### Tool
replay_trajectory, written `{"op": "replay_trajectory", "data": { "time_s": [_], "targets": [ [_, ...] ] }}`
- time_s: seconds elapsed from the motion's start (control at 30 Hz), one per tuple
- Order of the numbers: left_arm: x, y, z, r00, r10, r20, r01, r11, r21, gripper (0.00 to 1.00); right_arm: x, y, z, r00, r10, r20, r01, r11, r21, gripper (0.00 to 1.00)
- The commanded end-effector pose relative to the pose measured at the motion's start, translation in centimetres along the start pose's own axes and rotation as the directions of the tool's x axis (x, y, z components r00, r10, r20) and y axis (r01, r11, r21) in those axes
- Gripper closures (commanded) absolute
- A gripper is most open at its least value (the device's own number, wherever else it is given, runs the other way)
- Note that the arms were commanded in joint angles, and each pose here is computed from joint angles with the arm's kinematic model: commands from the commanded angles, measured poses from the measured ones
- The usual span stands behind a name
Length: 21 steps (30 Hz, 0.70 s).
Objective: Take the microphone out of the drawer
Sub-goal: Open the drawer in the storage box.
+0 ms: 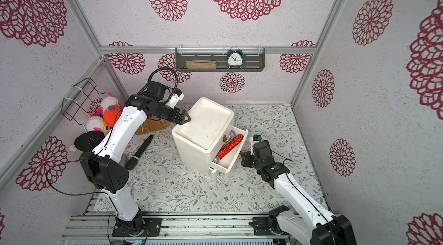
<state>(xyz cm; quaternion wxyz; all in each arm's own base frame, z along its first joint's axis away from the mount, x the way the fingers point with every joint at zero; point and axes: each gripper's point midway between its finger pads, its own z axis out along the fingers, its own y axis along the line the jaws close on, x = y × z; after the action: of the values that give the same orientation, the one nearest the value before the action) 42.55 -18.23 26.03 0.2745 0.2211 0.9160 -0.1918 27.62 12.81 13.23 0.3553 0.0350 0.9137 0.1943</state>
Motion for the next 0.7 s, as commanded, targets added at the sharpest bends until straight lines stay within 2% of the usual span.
{"op": "replay_trajectory", "data": {
  "time_s": [0.0, 0.37, 0.5, 0.67],
  "targets": [
    [-0.1, 0.5, 0.3, 1.0, -0.003, 0.006, 0.003, 1.0, -0.01, 0.03, 3.5, -5.6, -1.3, 0.995, 0.039, -0.089, -0.015, 0.967, 0.255, 1.0],
    [0.4, 2.1, 0.0, 1.0, 0.002, -0.016, -0.004, 0.994, -0.106, 0.03, 2.2, -7.5, -3.1, 0.999, 0.035, -0.04, -0.018, 0.925, 0.381, 1.0],
    [0.3, 2.6, -0.5, 1.0, 0.009, -0.011, -0.01, 0.99, -0.144, 0.03, 1.3, -8.4, -4.3, 0.998, 0.049, 0.026, -0.056, 0.9, 0.432, 1.0],
    [0.2, 2.7, -0.6, 1.0, 0.009, -0.007, -0.01, 0.988, -0.153, 0.03, 0.7, -8.1, -5.0, 0.996, 0.047, 0.075, -0.074, 0.909, 0.41, 1.0]
  ]
}}
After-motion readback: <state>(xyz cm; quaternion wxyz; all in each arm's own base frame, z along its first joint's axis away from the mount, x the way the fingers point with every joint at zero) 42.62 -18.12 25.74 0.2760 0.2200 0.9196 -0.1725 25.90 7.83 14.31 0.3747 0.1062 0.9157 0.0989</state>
